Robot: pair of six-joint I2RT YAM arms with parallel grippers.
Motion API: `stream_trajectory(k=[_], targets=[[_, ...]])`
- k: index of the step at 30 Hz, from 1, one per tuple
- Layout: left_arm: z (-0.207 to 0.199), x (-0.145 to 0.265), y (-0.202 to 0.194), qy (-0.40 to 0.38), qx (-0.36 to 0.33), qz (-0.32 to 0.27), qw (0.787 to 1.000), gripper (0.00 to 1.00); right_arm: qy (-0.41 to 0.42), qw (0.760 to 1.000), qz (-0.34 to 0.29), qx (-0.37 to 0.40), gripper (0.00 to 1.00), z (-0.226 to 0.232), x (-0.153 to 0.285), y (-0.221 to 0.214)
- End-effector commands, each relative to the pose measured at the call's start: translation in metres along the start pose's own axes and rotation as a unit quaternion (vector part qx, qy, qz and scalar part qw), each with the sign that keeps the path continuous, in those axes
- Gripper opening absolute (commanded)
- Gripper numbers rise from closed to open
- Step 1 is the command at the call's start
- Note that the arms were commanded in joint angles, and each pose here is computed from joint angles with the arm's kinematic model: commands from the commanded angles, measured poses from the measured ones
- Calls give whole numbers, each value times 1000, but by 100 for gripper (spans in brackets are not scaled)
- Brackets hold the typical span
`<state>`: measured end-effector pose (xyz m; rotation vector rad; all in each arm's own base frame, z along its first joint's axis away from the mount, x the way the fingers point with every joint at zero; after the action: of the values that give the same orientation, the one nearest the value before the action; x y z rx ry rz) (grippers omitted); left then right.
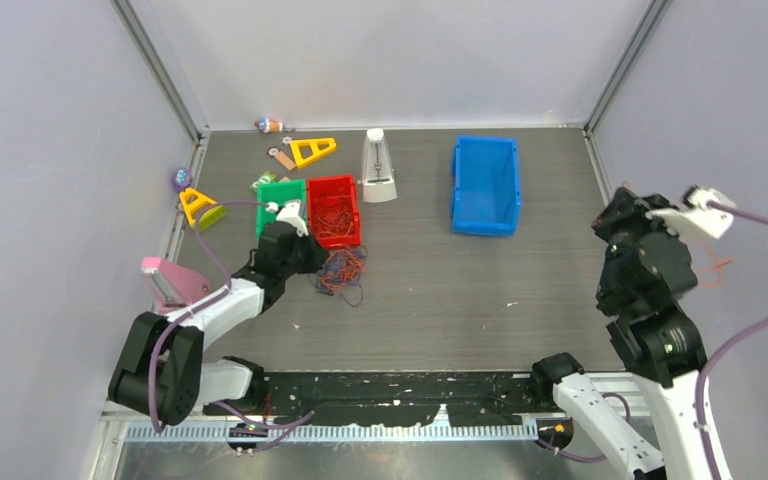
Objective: Untangle the cables
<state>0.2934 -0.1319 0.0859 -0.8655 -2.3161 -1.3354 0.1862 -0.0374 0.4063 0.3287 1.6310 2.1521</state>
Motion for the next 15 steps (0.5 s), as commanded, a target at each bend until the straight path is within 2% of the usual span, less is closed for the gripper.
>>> stream_trajectory(k=[1,6,15], targets=[[-41,13,26,-105,-25,-46,993,0,82,994,55,42,5,51,-21,-11],[-59,29,29,-152,-67,-76,983,0,127,987,86,39,5,86,-39,-29],[-101,56,22,-196,-191,-132,953,0,184,978,98,24,5,138,-66,-32]])
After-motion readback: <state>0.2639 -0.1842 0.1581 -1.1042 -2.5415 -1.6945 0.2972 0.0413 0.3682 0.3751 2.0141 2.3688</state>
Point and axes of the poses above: each gripper's point midway between its finger pads, its own x axis back along the fingers, its own z axis along the line the jaws close on, y = z × x, the point moved 3 cm from there along x, back along the fingers, and after that the axes turned 9 degrees about x, right-handed, at the moved point
